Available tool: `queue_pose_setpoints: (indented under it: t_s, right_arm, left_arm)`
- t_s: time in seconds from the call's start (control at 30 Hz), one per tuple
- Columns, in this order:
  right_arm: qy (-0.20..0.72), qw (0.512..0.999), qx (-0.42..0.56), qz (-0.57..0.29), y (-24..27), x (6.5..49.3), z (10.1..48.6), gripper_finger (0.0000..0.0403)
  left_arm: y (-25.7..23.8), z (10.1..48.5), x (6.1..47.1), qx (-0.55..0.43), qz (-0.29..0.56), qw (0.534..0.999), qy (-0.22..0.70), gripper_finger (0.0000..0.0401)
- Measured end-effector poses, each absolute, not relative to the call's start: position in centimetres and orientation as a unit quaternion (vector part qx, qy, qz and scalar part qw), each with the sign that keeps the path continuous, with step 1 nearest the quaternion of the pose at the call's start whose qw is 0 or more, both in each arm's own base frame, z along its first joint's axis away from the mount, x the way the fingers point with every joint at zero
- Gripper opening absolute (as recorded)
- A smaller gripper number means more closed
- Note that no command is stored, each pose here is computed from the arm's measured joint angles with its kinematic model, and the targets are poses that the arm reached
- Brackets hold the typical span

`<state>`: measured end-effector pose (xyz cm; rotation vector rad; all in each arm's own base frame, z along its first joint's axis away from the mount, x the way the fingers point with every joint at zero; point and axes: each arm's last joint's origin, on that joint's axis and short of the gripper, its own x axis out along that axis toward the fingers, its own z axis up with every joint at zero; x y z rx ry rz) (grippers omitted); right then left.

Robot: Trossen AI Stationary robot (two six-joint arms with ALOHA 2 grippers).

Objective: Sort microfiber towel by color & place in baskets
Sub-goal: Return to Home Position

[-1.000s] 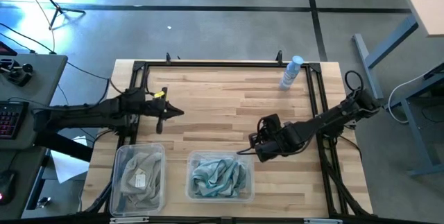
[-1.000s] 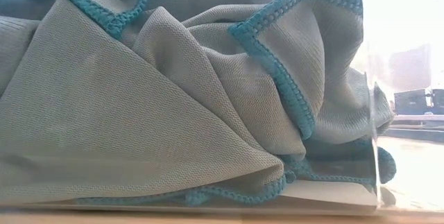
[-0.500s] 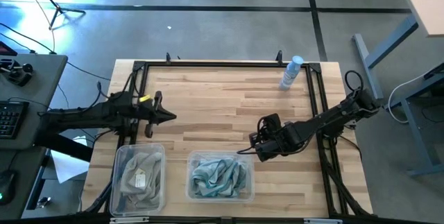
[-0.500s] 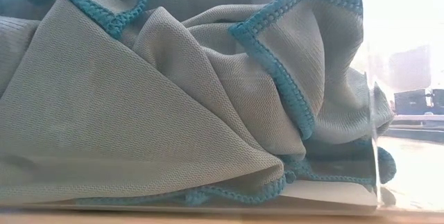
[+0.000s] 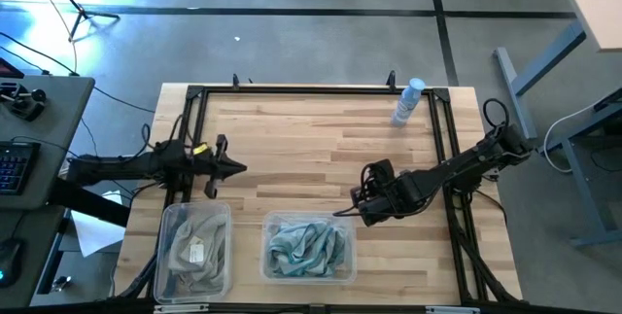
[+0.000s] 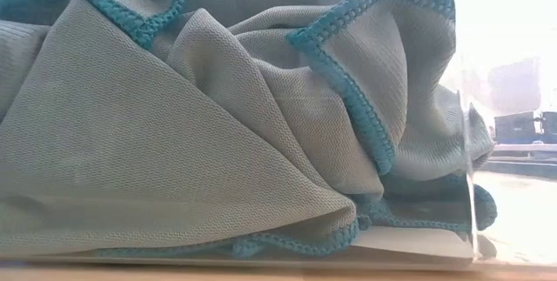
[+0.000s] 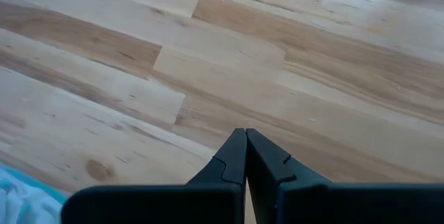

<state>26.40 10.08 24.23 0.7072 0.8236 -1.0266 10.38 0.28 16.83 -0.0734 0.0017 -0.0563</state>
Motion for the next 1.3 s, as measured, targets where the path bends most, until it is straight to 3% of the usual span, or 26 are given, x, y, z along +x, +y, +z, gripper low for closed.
queue_pose_setpoints:
  t_s: [0.33,0.5,0.7,1.0,1.3]
  right_arm:
    - [0.409,0.737,0.283,-0.458,10.0,26.0,24.2,0.0000]
    - [0.455,0.707,0.286,-0.459,9.8,25.5,24.0,0.0000]
    - [0.490,0.718,0.216,-0.445,9.4,25.1,24.1,0.0000]
    - [0.541,0.722,0.110,-0.417,7.0,25.2,24.5,0.0000]
    - [0.504,0.793,0.092,-0.330,3.7,21.3,24.2,0.0000]
  left_arm:
    - [0.4,16.2,10.3,-0.029,-0.006,0.999,0.031,0.0000]
    - [0.4,16.2,10.3,-0.042,-0.003,0.999,0.035,0.0000]
    - [0.4,16.2,10.3,-0.061,-0.002,0.998,0.035,0.0000]
    - [0.4,16.1,10.3,0.016,-0.005,0.999,0.036,0.0000]
    - [0.4,16.1,10.3,0.013,-0.004,0.999,0.036,0.0000]
